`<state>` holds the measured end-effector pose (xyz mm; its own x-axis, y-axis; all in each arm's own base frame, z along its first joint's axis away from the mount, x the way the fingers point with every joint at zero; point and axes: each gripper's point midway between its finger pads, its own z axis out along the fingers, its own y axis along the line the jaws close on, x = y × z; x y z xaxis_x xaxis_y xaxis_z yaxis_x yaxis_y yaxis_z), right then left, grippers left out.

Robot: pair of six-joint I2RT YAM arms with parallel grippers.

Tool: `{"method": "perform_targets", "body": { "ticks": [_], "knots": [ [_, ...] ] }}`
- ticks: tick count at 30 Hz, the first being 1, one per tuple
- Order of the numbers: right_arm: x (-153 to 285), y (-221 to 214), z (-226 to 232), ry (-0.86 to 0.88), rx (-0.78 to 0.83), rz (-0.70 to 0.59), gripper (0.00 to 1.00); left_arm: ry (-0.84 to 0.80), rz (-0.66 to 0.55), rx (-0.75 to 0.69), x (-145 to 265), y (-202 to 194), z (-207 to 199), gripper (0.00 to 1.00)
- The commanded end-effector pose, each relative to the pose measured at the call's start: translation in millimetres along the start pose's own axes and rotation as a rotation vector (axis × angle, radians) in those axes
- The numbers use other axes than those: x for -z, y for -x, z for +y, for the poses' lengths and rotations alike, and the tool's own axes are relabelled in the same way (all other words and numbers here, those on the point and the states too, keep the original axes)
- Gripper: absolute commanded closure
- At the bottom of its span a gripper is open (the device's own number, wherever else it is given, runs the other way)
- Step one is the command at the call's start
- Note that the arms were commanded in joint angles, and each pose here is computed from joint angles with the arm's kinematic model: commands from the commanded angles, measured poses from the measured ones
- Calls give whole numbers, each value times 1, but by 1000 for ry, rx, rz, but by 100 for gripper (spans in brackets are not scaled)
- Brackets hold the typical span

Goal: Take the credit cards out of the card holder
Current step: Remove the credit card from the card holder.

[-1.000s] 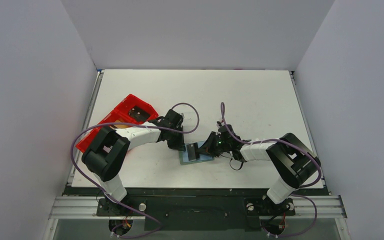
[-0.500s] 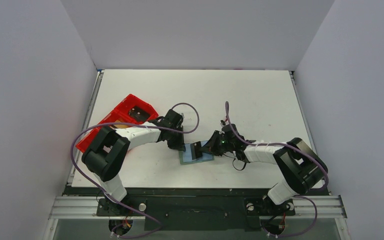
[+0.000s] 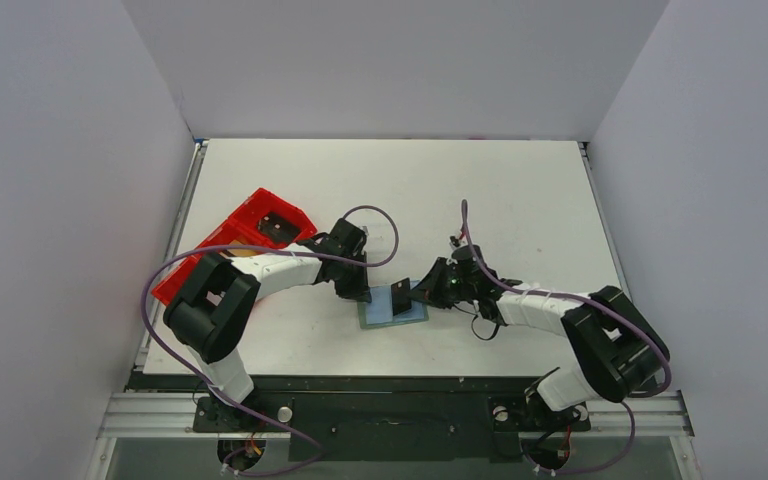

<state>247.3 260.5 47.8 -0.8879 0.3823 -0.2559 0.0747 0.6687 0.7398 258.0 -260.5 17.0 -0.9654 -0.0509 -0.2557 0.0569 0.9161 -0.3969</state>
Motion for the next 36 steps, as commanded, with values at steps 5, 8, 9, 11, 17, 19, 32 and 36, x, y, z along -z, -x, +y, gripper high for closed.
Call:
{"method": "perform_targets", "body": {
  "ticks": [5, 8, 9, 11, 17, 19, 32, 36],
  "knots": [
    [11, 13, 2, 4, 27, -60, 100, 74, -1, -16, -3, -1, 14, 100],
    [13, 15, 5, 8, 29, -63, 100, 60, -18, -22, 3, 5, 7, 100],
    [14, 15, 6, 10, 29, -64, 100, 54, -25, -25, 7, 7, 4, 100],
    [16, 17, 8, 15, 32, -69, 100, 43, -43, -31, 16, 13, -2, 99],
    [20, 20, 15, 24, 38, -77, 100, 19, -118, -56, 54, 36, -20, 77],
    [21, 22, 17, 30, 38, -80, 100, 6, -138, -59, 65, 40, -24, 69],
    [38, 29, 71, 241, -10, -71, 100, -357, -140, 39, 107, 45, -60, 57],
    [47, 32, 95, 350, -64, -69, 100, -448, -133, 63, 115, 46, -65, 57]
  ]
}}
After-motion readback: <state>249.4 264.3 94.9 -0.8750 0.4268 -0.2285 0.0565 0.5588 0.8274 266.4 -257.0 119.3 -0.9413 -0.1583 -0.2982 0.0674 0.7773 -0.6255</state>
